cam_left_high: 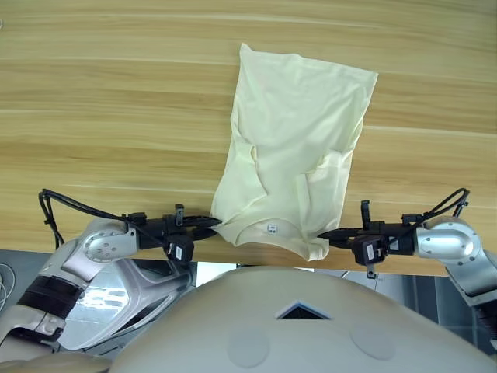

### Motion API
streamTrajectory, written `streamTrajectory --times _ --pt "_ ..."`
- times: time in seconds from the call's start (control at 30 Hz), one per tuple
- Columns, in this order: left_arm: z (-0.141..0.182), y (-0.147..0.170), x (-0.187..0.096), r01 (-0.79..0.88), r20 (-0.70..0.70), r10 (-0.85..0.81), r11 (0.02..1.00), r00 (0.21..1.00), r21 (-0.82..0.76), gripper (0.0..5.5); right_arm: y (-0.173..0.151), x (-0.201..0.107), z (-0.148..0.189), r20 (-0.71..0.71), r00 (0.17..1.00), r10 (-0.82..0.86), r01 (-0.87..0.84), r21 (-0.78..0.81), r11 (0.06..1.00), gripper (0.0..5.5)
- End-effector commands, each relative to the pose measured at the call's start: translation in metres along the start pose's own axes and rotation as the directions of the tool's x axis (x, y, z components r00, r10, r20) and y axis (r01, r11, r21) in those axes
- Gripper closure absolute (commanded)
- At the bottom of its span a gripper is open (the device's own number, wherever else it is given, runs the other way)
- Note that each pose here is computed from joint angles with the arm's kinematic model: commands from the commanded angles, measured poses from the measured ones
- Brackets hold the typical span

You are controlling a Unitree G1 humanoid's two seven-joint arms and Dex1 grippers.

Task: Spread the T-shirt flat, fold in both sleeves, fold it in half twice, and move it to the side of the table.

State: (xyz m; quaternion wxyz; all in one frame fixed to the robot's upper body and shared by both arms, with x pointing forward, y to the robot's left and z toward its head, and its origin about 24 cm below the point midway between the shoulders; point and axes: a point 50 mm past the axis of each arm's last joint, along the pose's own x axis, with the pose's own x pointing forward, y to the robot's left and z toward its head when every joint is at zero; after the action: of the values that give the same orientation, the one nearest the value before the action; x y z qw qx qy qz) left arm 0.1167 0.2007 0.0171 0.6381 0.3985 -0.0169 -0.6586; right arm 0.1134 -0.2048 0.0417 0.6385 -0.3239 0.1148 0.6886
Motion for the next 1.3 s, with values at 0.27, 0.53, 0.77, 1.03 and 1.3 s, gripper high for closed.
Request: streamTrajectory --times 0.27,0.53,0.77,1.03,1.3 --pt "0.016 0.005 -0.007 0.017 0.053 -0.016 1.000 0.998 -0.024 5.43 -0.008 -0.007 0.020 0.087 0.996 -0.035 0.038 -0.040 0.998 5.50" --pt "0.043 0.026 -0.029 -0.039 0.169 0.045 0.999 0.985 -0.037 5.43 -0.010 -0.025 0.049 0.230 0.973 -0.013 0.031 -0.073 0.997 5.50" --pt "0.031 0.039 -0.048 -0.094 0.111 0.099 0.994 0.989 -0.054 5.43 -0.013 -0.036 0.055 0.285 0.959 -0.007 0.028 -0.072 0.997 5.50" --pt "0.024 0.084 -0.068 -0.291 0.091 0.294 0.955 0.951 -0.049 5.43 -0.050 -0.048 0.045 0.307 0.913 -0.269 0.281 0.003 0.960 5.50" --pt "-0.007 0.144 -0.061 -0.517 -0.003 0.517 0.855 0.856 0.025 5.43 -0.090 -0.035 0.024 0.178 0.830 -0.528 0.527 0.060 0.848 5.50"
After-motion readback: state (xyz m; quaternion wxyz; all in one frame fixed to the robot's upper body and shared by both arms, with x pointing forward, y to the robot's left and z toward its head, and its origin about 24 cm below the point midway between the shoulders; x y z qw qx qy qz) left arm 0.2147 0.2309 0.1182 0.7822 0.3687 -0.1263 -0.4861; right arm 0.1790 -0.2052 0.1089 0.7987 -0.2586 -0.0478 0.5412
